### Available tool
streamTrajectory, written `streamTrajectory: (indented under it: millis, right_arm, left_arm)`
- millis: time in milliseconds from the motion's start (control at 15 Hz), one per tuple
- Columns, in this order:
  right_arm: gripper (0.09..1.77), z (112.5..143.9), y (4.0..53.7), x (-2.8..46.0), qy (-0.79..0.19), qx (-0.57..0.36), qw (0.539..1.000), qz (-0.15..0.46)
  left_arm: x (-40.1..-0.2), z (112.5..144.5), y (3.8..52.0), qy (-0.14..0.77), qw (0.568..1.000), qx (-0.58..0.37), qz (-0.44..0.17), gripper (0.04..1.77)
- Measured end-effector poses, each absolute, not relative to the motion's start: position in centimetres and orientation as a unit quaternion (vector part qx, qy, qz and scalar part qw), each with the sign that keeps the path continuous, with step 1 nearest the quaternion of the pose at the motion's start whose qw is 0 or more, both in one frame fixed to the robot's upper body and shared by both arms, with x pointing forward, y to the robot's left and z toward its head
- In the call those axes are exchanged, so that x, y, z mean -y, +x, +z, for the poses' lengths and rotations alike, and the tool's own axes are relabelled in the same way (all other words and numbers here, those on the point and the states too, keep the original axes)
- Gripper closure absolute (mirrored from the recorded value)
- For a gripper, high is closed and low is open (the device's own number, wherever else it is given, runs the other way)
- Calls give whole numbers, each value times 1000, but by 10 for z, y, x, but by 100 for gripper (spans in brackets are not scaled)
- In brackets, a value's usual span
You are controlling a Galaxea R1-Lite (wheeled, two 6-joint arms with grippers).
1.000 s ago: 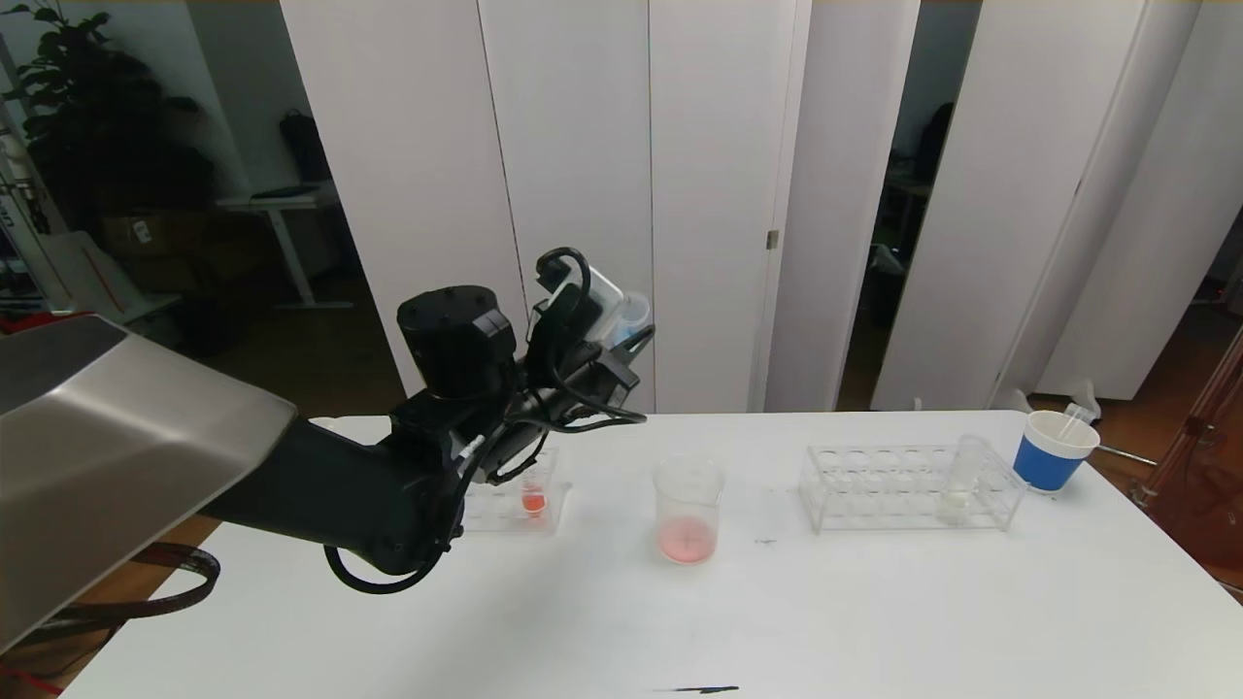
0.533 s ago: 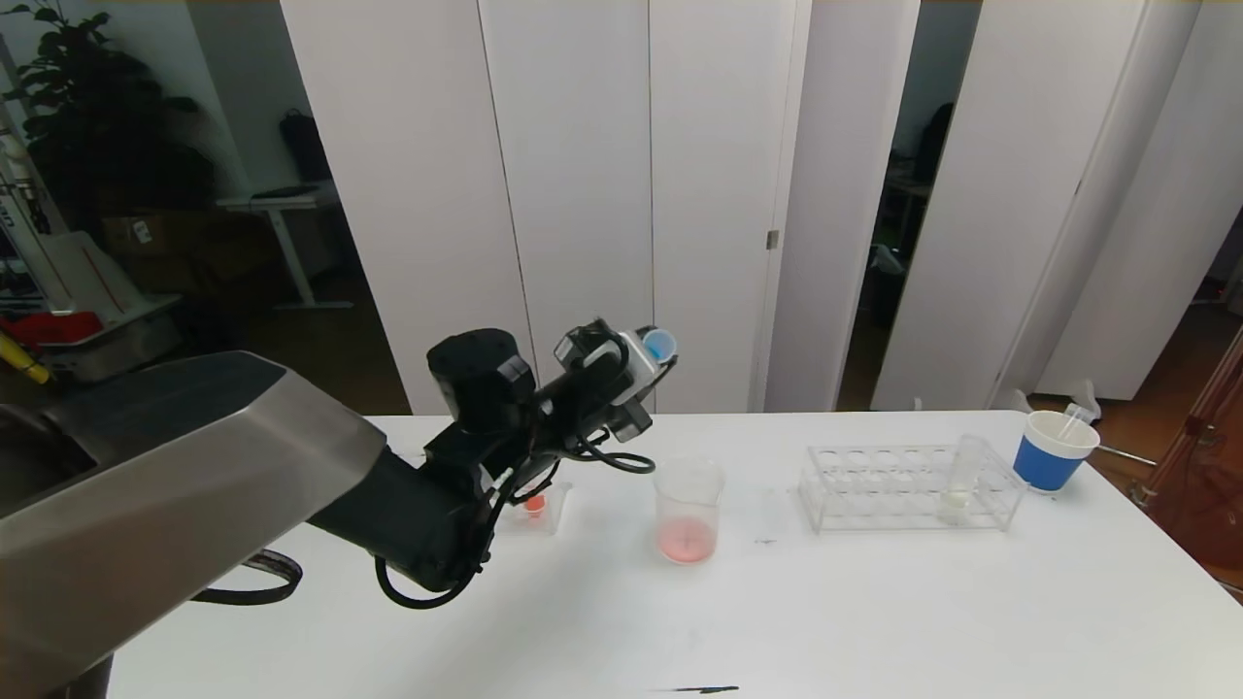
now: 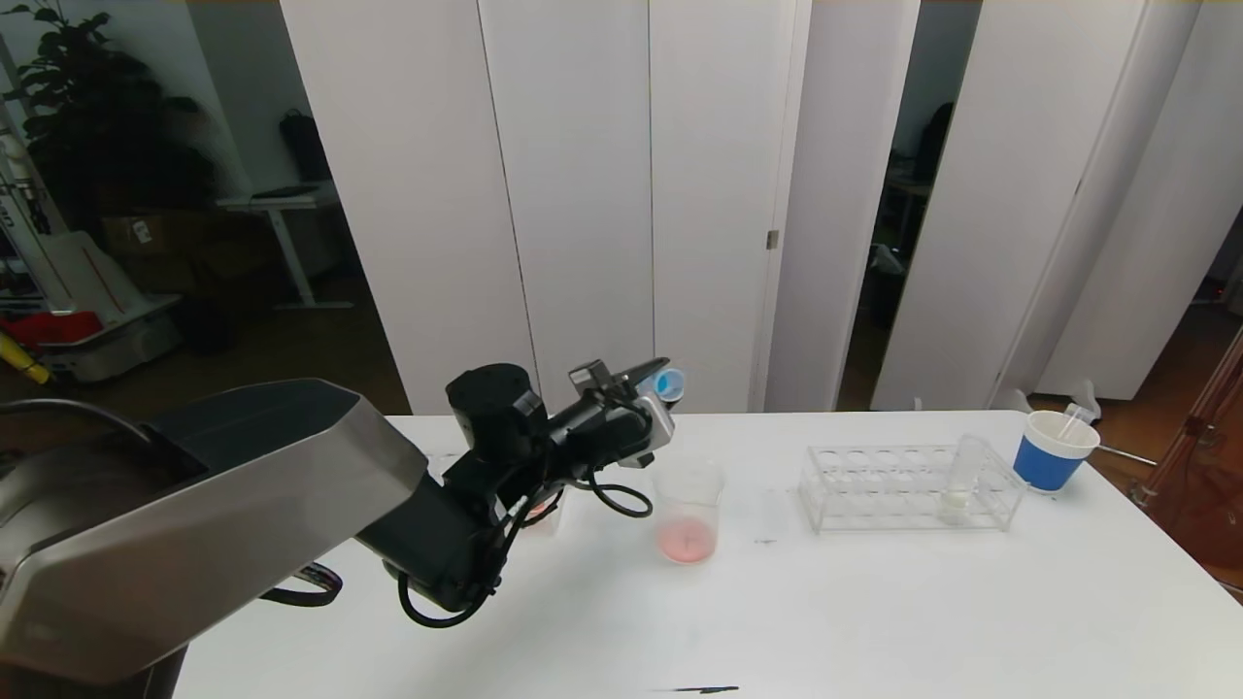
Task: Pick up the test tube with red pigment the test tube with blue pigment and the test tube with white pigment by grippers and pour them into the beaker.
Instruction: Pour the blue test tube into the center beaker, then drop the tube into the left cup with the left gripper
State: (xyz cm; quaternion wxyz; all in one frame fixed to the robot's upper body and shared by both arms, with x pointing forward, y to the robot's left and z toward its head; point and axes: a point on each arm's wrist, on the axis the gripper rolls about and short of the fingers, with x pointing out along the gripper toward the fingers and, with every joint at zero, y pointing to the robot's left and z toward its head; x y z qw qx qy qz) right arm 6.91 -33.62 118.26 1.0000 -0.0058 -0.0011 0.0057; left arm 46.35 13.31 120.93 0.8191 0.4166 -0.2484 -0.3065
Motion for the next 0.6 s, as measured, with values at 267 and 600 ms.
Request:
streamTrajectory:
  millis: [267,600]
  right_arm:
    - [11,1183,69,336,-6,1,1000,6]
    - [11,1183,69,336,-6,1,1000,6]
  left_arm:
    - [-136,1196,469,460,795,264,-294,125]
    - [-142,1189,474,482,771,293,-297,125]
